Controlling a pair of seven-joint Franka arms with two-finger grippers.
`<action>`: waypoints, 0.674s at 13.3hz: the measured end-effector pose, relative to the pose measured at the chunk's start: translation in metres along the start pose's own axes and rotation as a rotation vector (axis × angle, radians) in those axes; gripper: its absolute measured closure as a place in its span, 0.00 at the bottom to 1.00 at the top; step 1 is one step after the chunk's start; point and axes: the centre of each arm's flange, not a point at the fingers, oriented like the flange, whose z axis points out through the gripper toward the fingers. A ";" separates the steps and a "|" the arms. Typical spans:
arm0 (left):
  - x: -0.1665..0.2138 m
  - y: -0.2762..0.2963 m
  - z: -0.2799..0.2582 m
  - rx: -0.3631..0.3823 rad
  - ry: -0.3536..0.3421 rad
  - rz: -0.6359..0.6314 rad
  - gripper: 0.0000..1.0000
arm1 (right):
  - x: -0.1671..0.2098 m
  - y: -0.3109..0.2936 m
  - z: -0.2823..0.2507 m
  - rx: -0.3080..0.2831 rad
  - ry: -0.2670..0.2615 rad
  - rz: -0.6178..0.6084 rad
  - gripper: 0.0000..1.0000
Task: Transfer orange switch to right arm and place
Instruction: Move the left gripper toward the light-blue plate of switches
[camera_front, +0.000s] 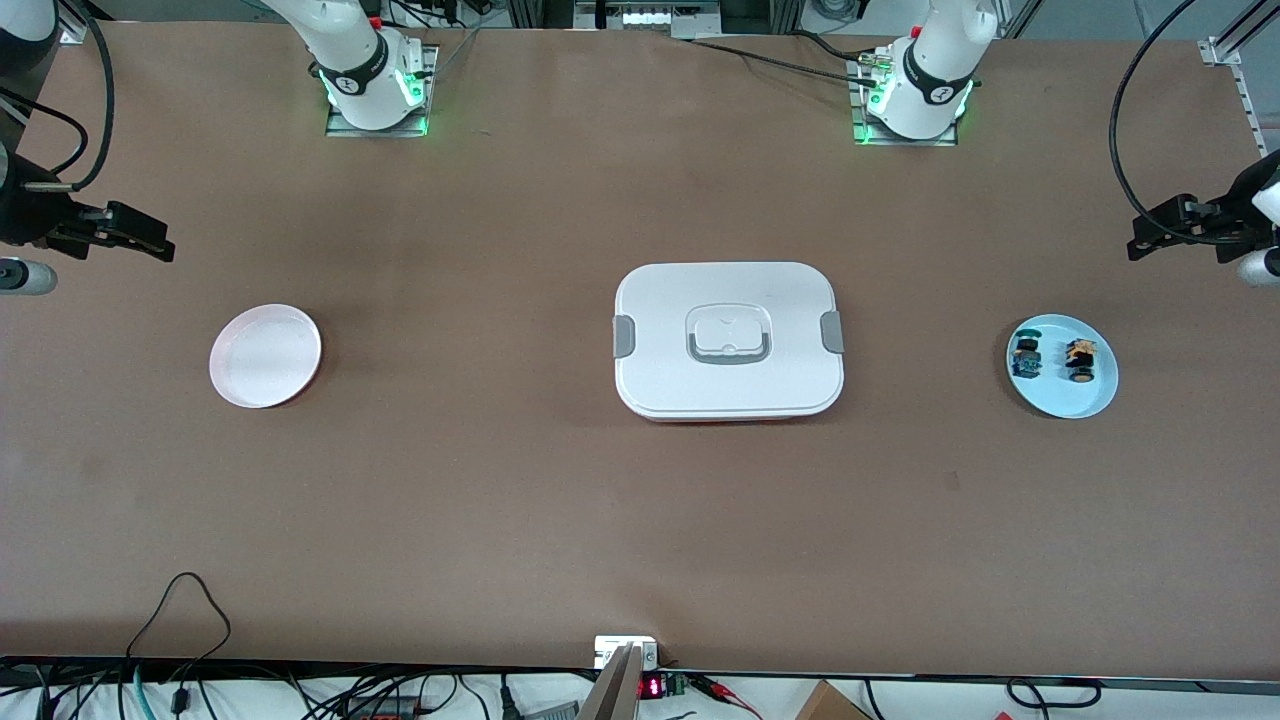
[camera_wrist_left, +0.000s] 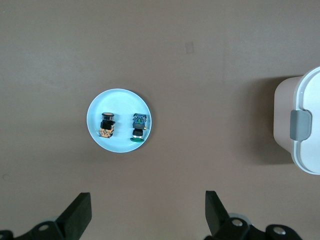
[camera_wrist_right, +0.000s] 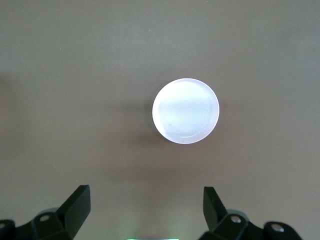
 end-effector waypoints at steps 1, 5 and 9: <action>0.000 0.000 0.000 -0.001 -0.004 0.000 0.00 | 0.000 0.000 0.000 0.000 0.000 0.000 0.00; -0.004 0.001 0.003 -0.004 -0.033 -0.002 0.00 | 0.001 -0.001 -0.001 0.000 0.010 -0.002 0.00; -0.003 -0.004 0.004 -0.005 -0.039 -0.011 0.00 | 0.002 -0.005 -0.002 -0.001 0.015 -0.010 0.00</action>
